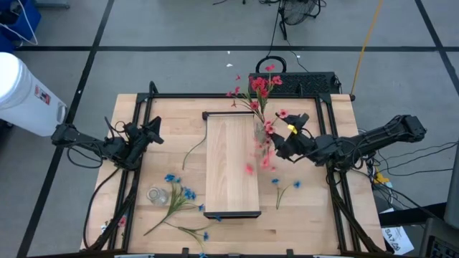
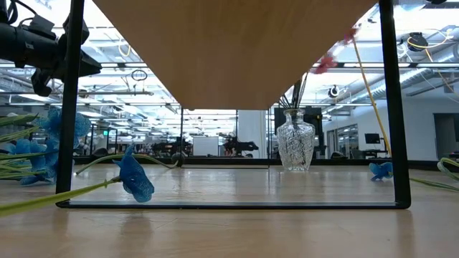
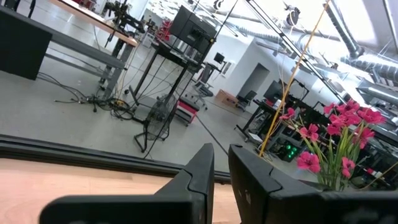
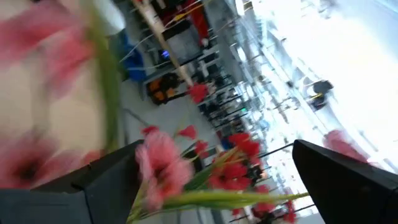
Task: Pick and place flowers into a vace then onto a shelf
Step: Put the pink flowers into the right transparent vase
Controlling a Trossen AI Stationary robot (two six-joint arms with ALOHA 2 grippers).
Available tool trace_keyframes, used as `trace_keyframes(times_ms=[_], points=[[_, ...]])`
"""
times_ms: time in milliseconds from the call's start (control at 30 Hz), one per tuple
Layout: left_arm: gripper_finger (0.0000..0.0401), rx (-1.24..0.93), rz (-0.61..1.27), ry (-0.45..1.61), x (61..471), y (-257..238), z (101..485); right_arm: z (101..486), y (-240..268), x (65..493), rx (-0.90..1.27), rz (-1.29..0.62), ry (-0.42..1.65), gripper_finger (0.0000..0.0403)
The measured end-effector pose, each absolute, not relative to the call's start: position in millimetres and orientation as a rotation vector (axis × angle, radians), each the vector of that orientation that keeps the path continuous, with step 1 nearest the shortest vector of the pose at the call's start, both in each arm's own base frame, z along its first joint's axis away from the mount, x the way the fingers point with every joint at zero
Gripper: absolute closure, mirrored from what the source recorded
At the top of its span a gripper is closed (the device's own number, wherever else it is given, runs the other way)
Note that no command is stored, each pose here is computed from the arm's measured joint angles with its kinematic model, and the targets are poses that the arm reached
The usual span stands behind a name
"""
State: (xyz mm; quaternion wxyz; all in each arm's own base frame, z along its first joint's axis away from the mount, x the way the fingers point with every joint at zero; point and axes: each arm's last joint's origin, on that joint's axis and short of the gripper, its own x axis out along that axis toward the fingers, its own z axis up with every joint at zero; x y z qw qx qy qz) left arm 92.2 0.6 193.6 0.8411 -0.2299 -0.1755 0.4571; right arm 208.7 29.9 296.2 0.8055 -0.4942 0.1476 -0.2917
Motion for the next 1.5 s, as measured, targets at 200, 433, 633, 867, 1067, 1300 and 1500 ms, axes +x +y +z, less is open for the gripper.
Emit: trace_keyframes(times_ms=[200,433,633,867,1067,1300,1500], points=[[0.035,-0.486,0.966,-0.371,92,1,194,314,35,202,-1.103,-0.656,0.195,0.0012],[0.035,-0.486,0.966,-0.371,92,1,194,322,44,198,-1.253,-0.652,0.17,0.0012],[0.035,-0.486,0.966,-0.371,92,1,194,318,57,196,-1.547,-0.561,0.246,0.0012],[0.035,-0.486,0.966,-0.371,92,1,194,301,88,190,-1.777,-0.26,0.182,0.0012],[0.035,-0.486,0.966,-0.371,92,1,194,287,107,184,-1.551,-0.095,0.117,0.0012],[0.035,-0.486,0.966,-0.371,92,1,194,282,123,177,-1.235,0.14,-0.069,0.0012],[0.035,-0.486,0.966,-0.371,92,1,194,283,131,171,-0.809,0.212,-0.083,0.0012]])
